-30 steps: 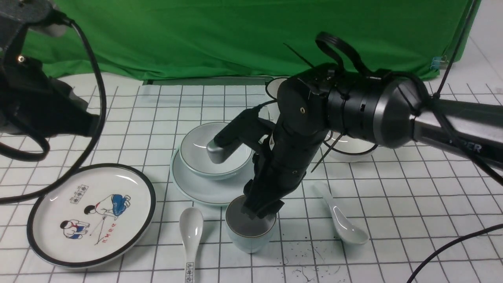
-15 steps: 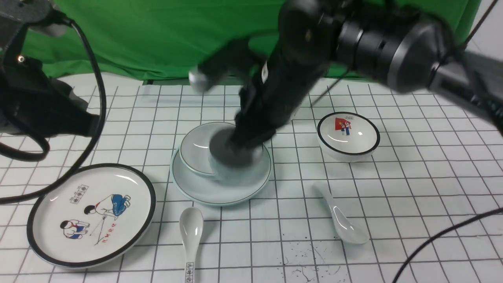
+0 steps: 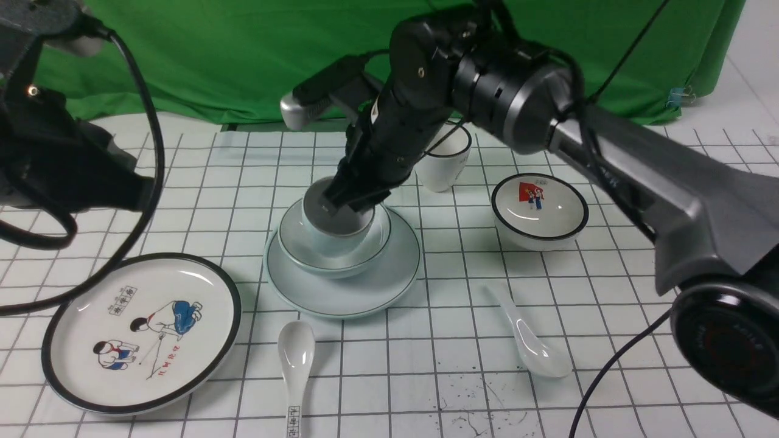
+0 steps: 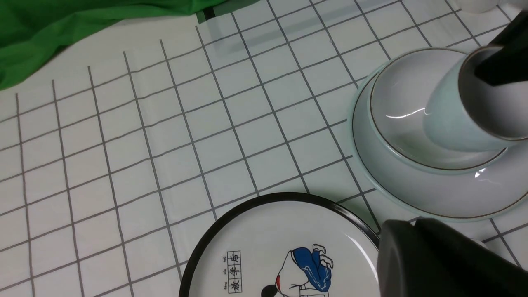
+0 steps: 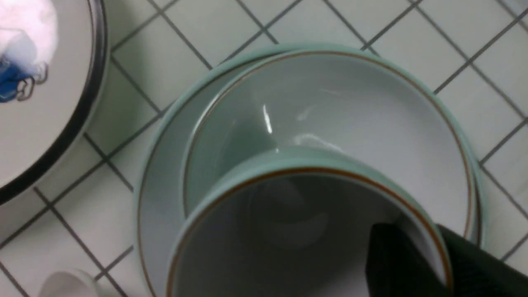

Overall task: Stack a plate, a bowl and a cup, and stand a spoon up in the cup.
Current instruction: Use the right arm to put the blue teacup into the blue rice bowl in the middle

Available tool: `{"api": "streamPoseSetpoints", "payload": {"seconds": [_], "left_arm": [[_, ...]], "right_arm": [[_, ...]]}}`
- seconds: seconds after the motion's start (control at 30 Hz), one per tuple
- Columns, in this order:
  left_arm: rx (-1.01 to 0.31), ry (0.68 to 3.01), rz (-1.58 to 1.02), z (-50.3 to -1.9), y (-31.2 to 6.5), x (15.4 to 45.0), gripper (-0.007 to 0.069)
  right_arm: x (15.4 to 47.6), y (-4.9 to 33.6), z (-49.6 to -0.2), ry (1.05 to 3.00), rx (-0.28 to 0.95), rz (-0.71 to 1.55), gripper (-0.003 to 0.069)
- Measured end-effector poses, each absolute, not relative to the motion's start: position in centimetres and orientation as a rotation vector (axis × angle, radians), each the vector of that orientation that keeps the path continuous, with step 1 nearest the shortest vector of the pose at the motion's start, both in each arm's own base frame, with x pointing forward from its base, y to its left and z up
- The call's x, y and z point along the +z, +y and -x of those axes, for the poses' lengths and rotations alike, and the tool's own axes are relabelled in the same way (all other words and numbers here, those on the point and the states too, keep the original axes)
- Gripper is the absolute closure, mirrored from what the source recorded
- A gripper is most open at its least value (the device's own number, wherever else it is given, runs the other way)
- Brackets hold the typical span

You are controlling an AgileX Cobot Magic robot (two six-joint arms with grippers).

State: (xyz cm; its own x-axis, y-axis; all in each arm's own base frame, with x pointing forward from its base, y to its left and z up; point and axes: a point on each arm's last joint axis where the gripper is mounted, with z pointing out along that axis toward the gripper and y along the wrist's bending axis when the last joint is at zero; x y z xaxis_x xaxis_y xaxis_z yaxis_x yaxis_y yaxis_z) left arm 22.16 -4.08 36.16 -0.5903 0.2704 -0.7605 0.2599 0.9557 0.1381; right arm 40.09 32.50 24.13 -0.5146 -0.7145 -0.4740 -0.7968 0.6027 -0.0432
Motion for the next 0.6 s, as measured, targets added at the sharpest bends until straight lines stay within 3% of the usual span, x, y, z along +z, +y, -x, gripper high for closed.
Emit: {"api": "streamPoseSetpoints", "payload": {"seconds": [0.6], "left_arm": [[0.015,2.226,-0.371,-22.2,-4.1,36.2,0.0654]], "right_arm": [[22.9,31.8,-41.7,2.421,0.268,1.054,0.0568]]}}
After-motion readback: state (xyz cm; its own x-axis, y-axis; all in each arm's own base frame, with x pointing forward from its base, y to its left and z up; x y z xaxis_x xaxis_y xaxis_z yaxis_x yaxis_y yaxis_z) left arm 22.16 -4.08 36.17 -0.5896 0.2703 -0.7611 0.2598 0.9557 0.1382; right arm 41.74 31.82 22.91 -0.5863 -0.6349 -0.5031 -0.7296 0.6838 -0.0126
